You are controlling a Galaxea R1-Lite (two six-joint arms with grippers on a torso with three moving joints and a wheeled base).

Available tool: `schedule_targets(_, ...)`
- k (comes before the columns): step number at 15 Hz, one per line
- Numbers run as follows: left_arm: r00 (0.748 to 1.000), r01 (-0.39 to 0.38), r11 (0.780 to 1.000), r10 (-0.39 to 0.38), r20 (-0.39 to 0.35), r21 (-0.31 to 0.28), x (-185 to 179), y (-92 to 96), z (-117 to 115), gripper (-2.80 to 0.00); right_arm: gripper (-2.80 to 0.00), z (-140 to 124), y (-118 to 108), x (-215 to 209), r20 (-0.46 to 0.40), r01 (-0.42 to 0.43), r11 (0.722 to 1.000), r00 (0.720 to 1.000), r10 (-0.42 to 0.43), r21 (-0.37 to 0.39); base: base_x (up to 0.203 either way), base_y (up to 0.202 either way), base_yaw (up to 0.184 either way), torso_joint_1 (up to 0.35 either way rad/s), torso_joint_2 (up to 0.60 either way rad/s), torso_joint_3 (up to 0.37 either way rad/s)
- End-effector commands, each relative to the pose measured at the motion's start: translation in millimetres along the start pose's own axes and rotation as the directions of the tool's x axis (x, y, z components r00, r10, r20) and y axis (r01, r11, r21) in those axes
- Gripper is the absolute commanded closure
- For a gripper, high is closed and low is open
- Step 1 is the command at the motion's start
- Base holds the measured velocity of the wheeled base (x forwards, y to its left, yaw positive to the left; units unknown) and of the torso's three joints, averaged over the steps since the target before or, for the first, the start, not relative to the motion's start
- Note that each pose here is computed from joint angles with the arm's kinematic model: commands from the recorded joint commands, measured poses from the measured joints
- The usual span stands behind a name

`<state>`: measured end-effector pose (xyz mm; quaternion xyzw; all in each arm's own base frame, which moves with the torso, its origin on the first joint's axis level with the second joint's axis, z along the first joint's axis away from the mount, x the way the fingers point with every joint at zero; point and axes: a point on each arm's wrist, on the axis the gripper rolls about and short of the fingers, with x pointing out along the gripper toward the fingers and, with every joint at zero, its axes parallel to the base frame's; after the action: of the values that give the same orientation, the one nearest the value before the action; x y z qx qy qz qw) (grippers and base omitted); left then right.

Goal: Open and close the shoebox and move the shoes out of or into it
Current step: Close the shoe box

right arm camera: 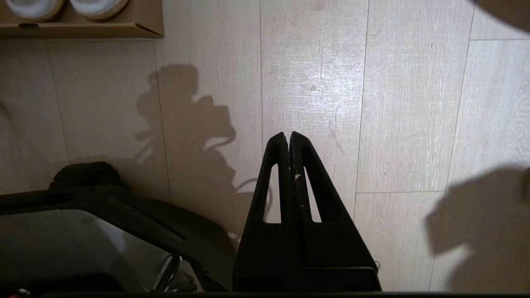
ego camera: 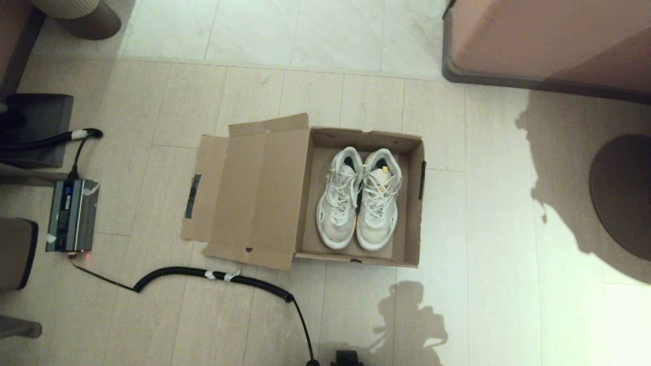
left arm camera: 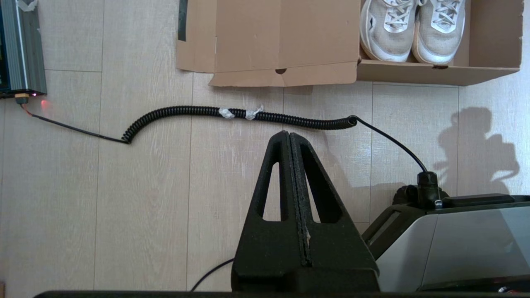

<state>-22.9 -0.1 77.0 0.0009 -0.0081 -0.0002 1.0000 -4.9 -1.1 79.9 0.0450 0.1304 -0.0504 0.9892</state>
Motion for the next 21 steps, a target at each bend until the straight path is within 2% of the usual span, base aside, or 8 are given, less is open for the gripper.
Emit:
schedule_targets(1, 1.0, 0.0, 1.0, 0.0, -0.007, 0.0, 1, 0.0, -2, 0.0, 0.0, -1, 0, -3, 0.045, -0.012, 1.0, 0.999, 0.012, -0.003, 0.0, 0.0, 0.0, 0.0, 0.0, 0.0)
schedule_targets(4, 1.0, 0.0, 1.0, 0.0, -0.005, 0.0, 0, 0.0, -1, 0.0, 0.0, -3, -1, -6, 0.079, -0.027, 0.999, 0.996, 0.03, -0.03, 0.0, 0.0, 0.0, 0.0, 0.0, 0.0)
schedule_targets(8, 1.0, 0.0, 1.0, 0.0, -0.007, 0.0, 1, 0.0, -2, 0.0, 0.0, -9, -2, -17, 0.239, -0.047, 0.999, 0.97, 0.051, -0.02, 0.0, 0.0, 0.0, 0.0, 0.0, 0.0)
schedule_targets(11, 1.0, 0.0, 1.0, 0.0, -0.007, 0.0, 1, 0.0, -2, 0.0, 0.0, -8, -2, -15, 0.289, -0.061, 0.998, 0.956, 0.054, 0.013, 0.0, 0.0, 0.0, 0.0, 0.0, 0.0)
schedule_targets(21, 1.0, 0.0, 1.0, 0.0, -0.007, 0.006, 0, 0.0, -1, 0.0, 0.0, -7, -2, -15, 0.29, -0.061, 0.998, 0.955, 0.054, 0.014, 0.0, 0.0, 0.0, 0.0, 0.0, 0.0)
